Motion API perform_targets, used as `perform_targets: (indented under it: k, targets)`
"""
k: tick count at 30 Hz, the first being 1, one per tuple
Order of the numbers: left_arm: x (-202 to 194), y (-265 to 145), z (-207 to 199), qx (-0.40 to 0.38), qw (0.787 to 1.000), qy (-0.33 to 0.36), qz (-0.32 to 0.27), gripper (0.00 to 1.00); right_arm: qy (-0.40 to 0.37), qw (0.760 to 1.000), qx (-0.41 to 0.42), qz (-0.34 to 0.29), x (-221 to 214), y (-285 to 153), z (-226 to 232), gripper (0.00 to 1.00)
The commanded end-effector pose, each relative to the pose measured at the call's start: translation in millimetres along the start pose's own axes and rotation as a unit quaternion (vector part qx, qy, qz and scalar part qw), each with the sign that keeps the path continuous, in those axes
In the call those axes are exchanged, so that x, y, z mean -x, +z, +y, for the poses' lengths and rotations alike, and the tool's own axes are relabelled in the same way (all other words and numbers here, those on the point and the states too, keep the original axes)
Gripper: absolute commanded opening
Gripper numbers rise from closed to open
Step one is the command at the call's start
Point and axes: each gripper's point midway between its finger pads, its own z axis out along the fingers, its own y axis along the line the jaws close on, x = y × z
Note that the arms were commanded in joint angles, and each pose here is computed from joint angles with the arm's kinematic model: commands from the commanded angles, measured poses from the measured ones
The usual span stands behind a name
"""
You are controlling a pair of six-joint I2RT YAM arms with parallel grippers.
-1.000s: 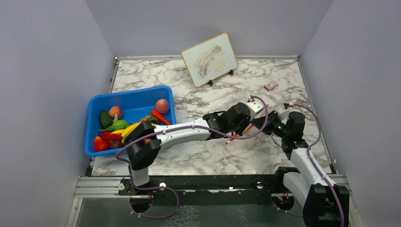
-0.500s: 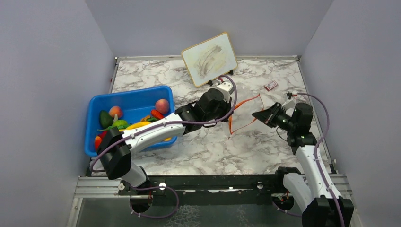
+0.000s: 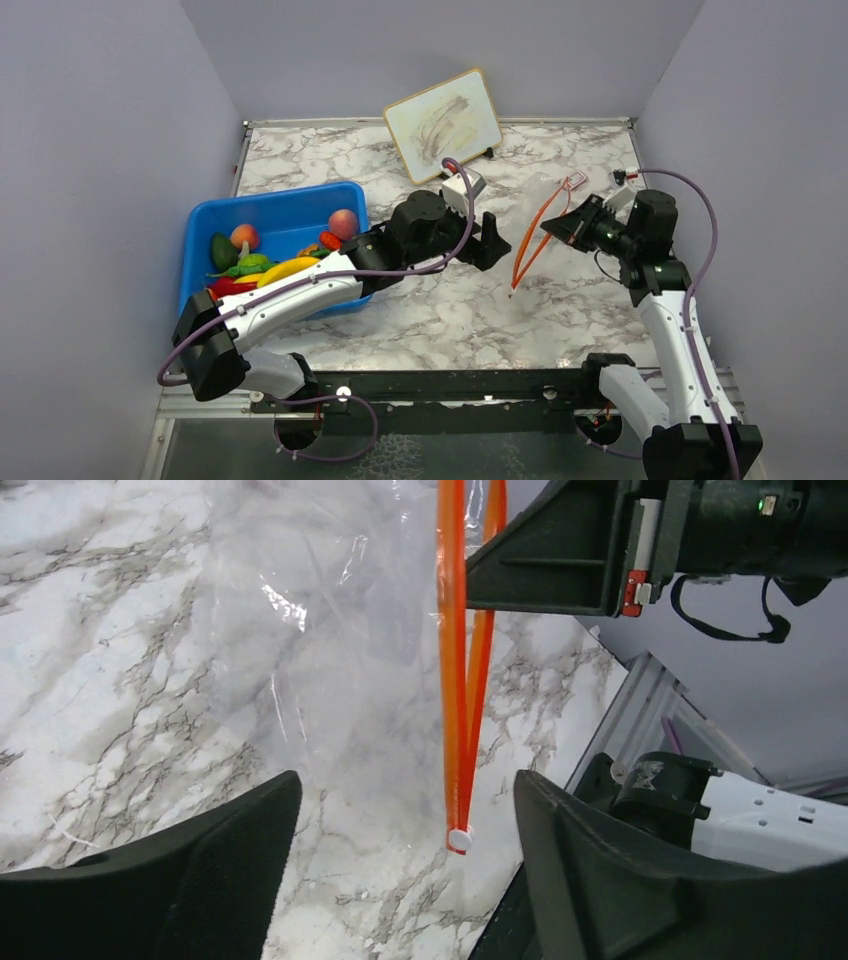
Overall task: Place the food in the zip-top bag and seal the zipper
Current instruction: Open the zipper of the food storage bag.
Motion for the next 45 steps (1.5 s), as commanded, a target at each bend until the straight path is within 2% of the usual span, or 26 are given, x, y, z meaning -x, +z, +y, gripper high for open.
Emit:
perform_targets:
  k: [1, 6, 12, 15, 19, 24, 29, 34, 40, 45]
  targets:
    - [20.5, -5.5, -26.1, -0.064, 0.997, 0.043, -0.027, 0.85, -0.021, 0.999, -0.039, 0.001, 5.6, 1.6, 4.5, 0.01]
    - [26.6, 11.2, -22.0, -0.053, 0.995, 0.072, -0.035, 0.92, -0.024, 0.999, -0.037, 0.009, 4.9, 15.6, 25.9, 0.01]
    - [32.1, 27.9, 12.0, 0.052, 0.991, 0.12, -0.039, 0.93, -0.022, 0.999, -0.025, 0.02, -6.0, 29.7, 44.5, 0.01]
    - [24.3, 32.5, 23.4, 0.078, 0.987, 0.138, -0.026, 0.92, -0.023, 0.999, -0.021, 0.024, -10.6, 32.2, 49.0, 0.01]
    - [10.8, 36.1, 38.6, 0.111, 0.981, 0.156, -0.01, 0.8, -0.023, 0.999, -0.018, 0.026, -14.6, 33.6, 48.1, 0.01]
    - [4.4, 33.4, 56.1, 0.155, 0.974, 0.165, 0.001, 0.6, -0.034, 0.999, -0.021, 0.032, -19.2, 33.4, 43.8, 0.01]
    - [12.1, 17.6, 64.8, 0.187, 0.969, 0.161, -0.011, 0.24, -0.065, 0.996, -0.04, 0.039, -19.4, 29.4, 36.6, 0.01]
    - [15.8, -7.3, 75.0, 0.218, 0.965, 0.142, -0.02, 0.0, -0.093, 0.991, -0.083, 0.039, -12.2, 21.3, 26.1, 0.01]
    - [18.3, -31.8, 102.5, 0.248, 0.964, 0.091, -0.014, 0.0, -0.102, 0.988, -0.105, 0.045, -15.8, 12.3, 18.5, 0.01]
    - [19.1, -51.0, 123.3, 0.269, 0.961, 0.063, -0.015, 0.0, -0.112, 0.986, -0.124, 0.023, -9.2, 0.1, 15.4, 0.01]
